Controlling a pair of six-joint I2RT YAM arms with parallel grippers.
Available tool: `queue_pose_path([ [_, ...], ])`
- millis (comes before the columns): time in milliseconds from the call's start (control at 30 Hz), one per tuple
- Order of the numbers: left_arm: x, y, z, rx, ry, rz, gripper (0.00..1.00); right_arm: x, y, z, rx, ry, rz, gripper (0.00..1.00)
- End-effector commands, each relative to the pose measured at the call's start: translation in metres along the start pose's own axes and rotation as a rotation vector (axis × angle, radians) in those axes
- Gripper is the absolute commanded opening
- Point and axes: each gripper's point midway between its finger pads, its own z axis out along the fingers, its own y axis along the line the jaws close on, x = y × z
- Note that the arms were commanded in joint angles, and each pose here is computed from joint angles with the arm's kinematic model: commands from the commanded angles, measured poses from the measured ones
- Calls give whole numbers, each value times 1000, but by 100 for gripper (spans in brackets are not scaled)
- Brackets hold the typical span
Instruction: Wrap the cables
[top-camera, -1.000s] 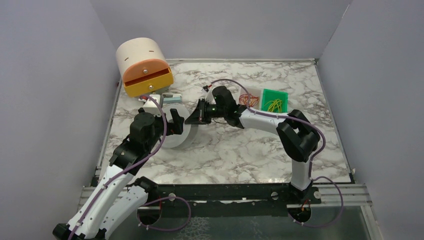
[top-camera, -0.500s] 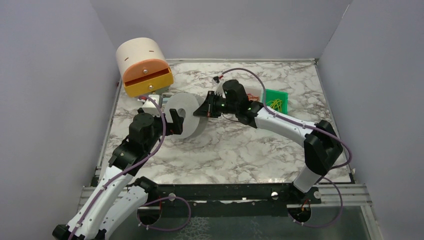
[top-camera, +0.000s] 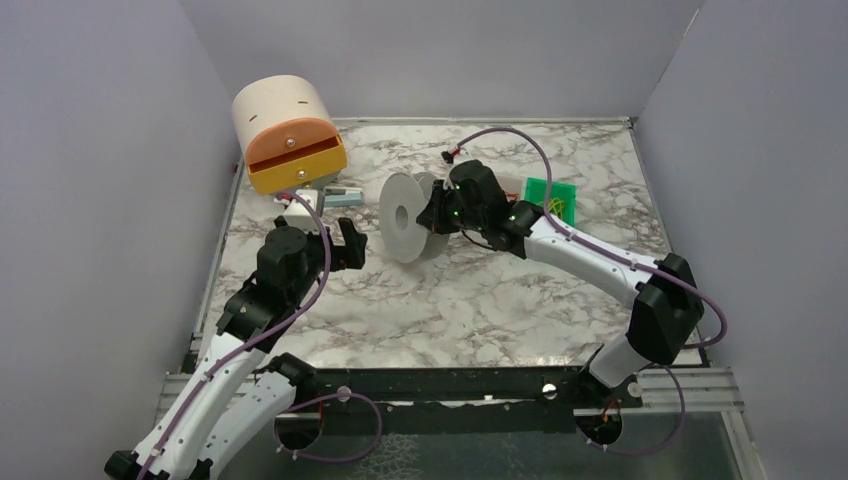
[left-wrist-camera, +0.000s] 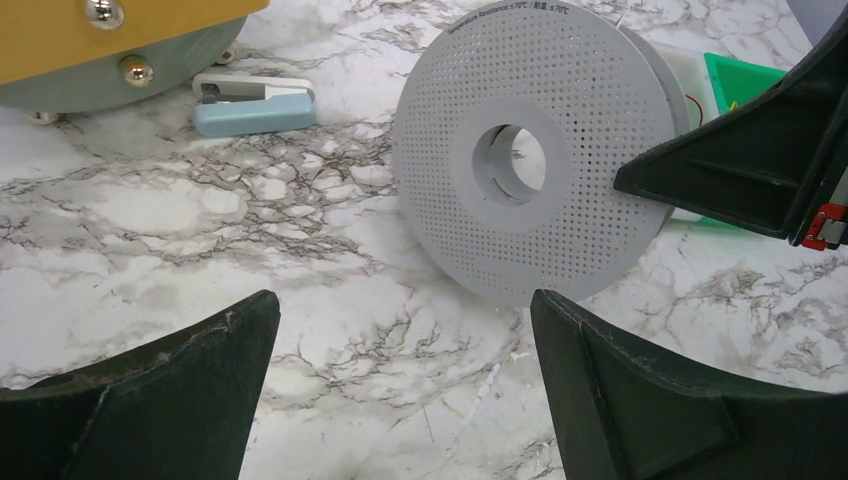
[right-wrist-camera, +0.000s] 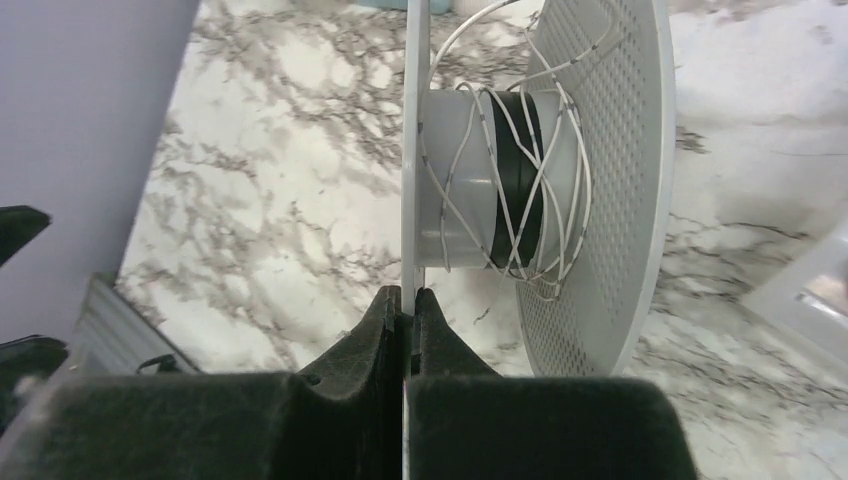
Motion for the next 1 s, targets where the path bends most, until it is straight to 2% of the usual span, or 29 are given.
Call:
queue_pose_path([
  [0, -9, -2, -3, 12, -26, -16, 98, -46, -9, -22, 143, -146, -99, 1],
  [500, -10, -4, -4, 22, -30, -18, 98, -45, -27, -28, 408, -157, -195, 1],
  [967, -9, -7, -2, 38, -23, -17, 98, -22, -30, -18, 496, -117, -223, 1],
])
